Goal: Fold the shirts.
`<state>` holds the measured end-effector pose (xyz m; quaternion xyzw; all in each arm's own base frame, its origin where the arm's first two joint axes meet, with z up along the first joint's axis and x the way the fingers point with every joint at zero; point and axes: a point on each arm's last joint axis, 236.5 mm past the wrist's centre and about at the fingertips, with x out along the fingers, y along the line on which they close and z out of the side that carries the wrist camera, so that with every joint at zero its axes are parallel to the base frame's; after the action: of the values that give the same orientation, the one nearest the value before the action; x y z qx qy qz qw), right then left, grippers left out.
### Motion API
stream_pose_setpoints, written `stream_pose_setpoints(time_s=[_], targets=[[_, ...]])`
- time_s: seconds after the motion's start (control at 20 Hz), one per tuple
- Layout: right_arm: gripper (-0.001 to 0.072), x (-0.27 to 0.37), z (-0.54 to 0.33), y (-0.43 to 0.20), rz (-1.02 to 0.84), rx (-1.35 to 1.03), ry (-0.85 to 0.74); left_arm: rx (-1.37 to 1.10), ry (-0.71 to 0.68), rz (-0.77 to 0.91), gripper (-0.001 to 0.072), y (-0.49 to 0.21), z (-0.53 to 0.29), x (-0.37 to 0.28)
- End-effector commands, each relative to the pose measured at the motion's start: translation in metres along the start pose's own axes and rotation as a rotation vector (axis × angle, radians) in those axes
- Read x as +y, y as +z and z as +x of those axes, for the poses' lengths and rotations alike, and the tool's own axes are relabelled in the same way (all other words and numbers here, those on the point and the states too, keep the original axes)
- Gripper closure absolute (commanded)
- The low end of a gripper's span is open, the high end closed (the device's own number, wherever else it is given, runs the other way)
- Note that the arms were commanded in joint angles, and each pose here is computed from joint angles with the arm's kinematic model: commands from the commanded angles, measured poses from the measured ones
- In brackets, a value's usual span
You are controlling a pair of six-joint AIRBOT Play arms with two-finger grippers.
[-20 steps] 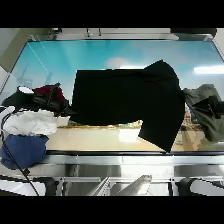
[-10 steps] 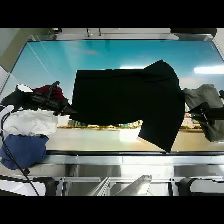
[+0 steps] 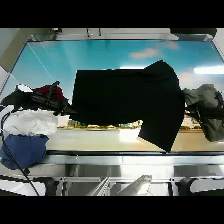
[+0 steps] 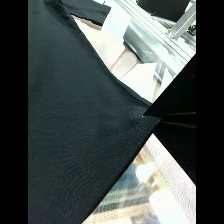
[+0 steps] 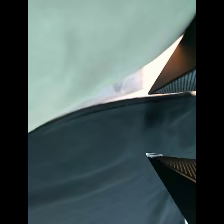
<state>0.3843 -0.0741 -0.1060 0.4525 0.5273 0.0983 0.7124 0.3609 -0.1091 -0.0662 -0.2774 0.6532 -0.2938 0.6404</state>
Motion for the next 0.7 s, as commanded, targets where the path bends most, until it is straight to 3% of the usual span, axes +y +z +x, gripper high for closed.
stream_pose_setpoints(time_s=[0.0,0.25,0.65], targets=[[0.0261,0.003,0.015,-0.006,-0.027,0.033,0.006,-0.001,-0.001,-0.001,0.0693,0.000,0.000,0.000],[0.0262,0.028,0.013,-0.022,-0.083,0.128,0.068,0.004,-0.002,-0.001,0.0693,-0.001,0.000,0.000],[0.0262,0.024,0.006,-0.020,-0.142,0.163,0.026,0.000,0.000,0.000,0.0693,0.000,0.000,0.000]])
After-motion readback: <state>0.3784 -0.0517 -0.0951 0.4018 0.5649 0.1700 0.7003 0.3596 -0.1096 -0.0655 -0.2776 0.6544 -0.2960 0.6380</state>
